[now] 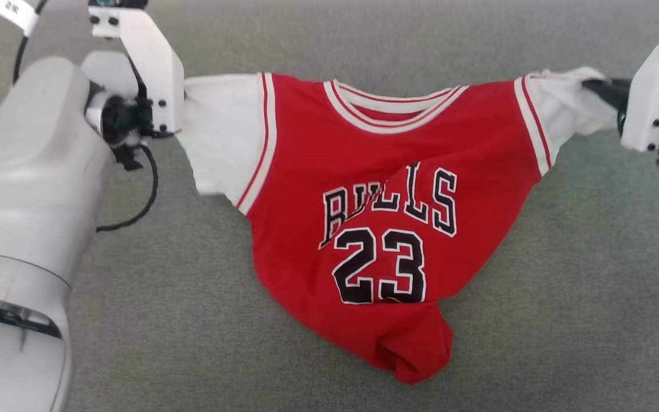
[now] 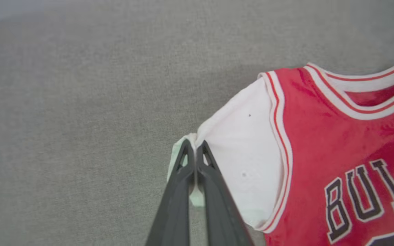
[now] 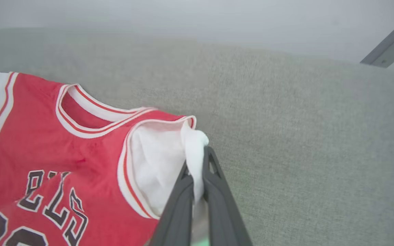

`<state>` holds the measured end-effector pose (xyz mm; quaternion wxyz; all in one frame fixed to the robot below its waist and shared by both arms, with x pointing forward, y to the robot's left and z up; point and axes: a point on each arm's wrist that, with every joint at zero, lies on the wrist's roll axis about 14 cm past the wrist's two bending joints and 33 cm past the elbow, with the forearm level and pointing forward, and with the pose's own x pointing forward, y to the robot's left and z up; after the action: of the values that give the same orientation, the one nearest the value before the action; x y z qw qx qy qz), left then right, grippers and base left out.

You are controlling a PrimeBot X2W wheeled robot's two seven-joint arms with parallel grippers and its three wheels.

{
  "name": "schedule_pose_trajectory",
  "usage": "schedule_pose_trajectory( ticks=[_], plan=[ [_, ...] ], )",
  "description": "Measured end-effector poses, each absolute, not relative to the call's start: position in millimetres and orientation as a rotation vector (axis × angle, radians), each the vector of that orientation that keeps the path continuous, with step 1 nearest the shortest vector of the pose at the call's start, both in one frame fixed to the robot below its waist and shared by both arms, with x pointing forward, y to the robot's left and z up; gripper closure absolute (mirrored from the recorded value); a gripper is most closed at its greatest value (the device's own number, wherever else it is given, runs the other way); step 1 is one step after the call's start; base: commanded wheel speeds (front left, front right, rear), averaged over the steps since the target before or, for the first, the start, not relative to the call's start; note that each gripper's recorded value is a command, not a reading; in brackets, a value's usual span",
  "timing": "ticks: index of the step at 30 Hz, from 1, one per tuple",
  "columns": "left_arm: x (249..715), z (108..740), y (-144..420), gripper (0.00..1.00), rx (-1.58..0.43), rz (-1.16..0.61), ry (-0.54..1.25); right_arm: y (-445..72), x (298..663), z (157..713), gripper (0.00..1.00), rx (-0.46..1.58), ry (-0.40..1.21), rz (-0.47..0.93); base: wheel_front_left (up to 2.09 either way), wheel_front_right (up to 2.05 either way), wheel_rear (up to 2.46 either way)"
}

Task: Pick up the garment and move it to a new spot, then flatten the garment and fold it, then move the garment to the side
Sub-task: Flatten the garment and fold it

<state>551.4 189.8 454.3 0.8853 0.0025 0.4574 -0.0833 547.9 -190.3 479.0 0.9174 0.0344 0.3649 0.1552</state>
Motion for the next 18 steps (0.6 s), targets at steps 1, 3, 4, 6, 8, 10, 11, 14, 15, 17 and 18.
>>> schedule_pose_trajectory(
  ticks=[1, 3, 4, 6, 8, 10, 11, 14, 15, 17, 18],
  plan=[
    [553, 466, 190, 1.00, 0.009, -0.175, 0.924, -190, 550, 492, 1.00, 0.072, 0.713, 0.322, 0.00, 0.00, 0.00],
    [555, 491, 192, 1.00, 0.012, -0.173, 0.878, -187, 551, 518, 1.00, 0.077, 0.648, 0.333, 0.00, 0.00, 0.00],
    [555, 503, 195, 1.00, 0.014, -0.169, 0.853, -186, 551, 530, 1.00, 0.076, 0.617, 0.335, 0.00, 0.00, 0.00],
    [556, 528, 197, 1.00, 0.017, -0.166, 0.800, -187, 550, 555, 1.00, 0.079, 0.559, 0.336, 0.00, 0.00, 0.00],
    [554, 550, 198, 1.00, 0.019, -0.169, 0.757, -186, 549, 582, 1.00, 0.081, 0.494, 0.339, 0.00, 0.00, 0.00],
    [551, 572, 198, 1.00, 0.018, -0.171, 0.709, -186, 547, 607, 1.00, 0.083, 0.439, 0.342, 0.00, 0.00, 0.00],
    [550, 583, 200, 1.00, 0.021, -0.166, 0.687, -185, 545, 618, 1.00, 0.078, 0.413, 0.343, 0.00, 0.00, 0.00],
    [546, 614, 206, 1.00, 0.027, -0.150, 0.626, -185, 539, 647, 1.00, 0.069, 0.356, 0.342, 0.00, 0.00, 0.00],
    [545, 625, 207, 1.00, 0.030, -0.148, 0.602, -184, 537, 658, 1.00, 0.067, 0.333, 0.342, 0.00, 0.00, 0.00],
    [543, 647, 210, 1.00, 0.028, -0.137, 0.556, -184, 534, 678, 1.00, 0.060, 0.291, 0.338, 0.00, 0.00, 0.00],
    [543, 657, 211, 1.00, 0.029, -0.135, 0.534, -185, 533, 689, 1.00, 0.065, 0.266, 0.335, 0.00, 0.00, 0.00]
  ],
)
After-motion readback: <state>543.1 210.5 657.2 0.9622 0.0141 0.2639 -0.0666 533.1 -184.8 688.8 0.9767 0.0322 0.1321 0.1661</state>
